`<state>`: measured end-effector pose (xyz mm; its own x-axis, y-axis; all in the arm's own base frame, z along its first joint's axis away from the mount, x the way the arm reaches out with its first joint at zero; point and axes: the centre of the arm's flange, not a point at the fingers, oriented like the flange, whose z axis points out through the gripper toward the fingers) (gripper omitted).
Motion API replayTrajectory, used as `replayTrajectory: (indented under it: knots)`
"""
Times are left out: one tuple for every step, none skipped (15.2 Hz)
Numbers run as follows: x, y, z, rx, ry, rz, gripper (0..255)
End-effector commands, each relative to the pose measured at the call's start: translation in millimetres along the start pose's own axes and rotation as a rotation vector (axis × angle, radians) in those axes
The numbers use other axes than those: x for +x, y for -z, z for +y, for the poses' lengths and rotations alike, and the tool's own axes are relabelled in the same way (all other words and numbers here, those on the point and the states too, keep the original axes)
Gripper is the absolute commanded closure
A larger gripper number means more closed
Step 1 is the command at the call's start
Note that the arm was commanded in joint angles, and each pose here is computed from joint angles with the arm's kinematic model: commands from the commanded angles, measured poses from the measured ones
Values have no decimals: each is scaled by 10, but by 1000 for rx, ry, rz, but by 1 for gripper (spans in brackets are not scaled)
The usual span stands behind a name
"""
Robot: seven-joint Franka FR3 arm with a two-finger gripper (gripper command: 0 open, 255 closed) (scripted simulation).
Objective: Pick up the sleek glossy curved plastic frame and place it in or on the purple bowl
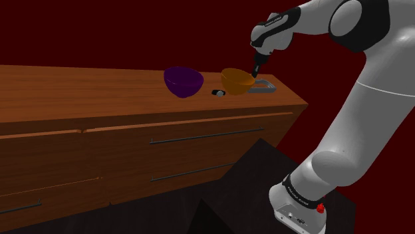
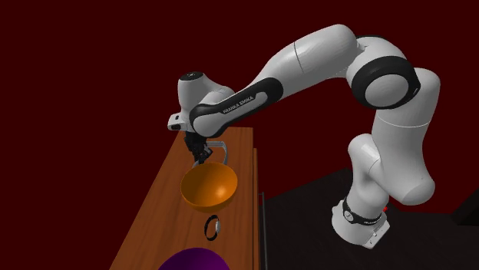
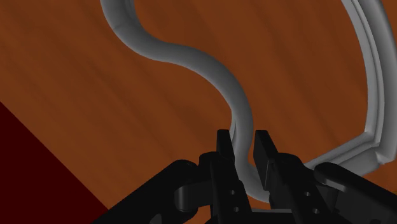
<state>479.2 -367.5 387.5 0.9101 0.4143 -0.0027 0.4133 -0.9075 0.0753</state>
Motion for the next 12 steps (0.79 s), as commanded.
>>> replayTrajectory:
  knots:
    - [-1, 0, 0, 0, 0, 0, 255]
    - [-1, 0, 0, 0, 0, 0, 255]
    - [-1, 0, 0, 0, 0, 0, 255]
    - [-1, 0, 0, 0, 0, 0, 255]
    - [-1, 0, 0, 0, 0, 0, 255]
    - [-1, 53, 4, 0, 0, 0, 255]
    - [-1, 106, 8, 0, 0, 0, 255]
    - [-1, 158, 12, 0, 0, 0, 255]
    - [-1, 211, 16, 0, 0, 0, 255]
    - [-1, 263, 20, 0, 0, 0, 255]
    - [-2, 316, 24, 0, 0, 0, 255]
    - [-2, 369, 28, 0, 0, 0, 255]
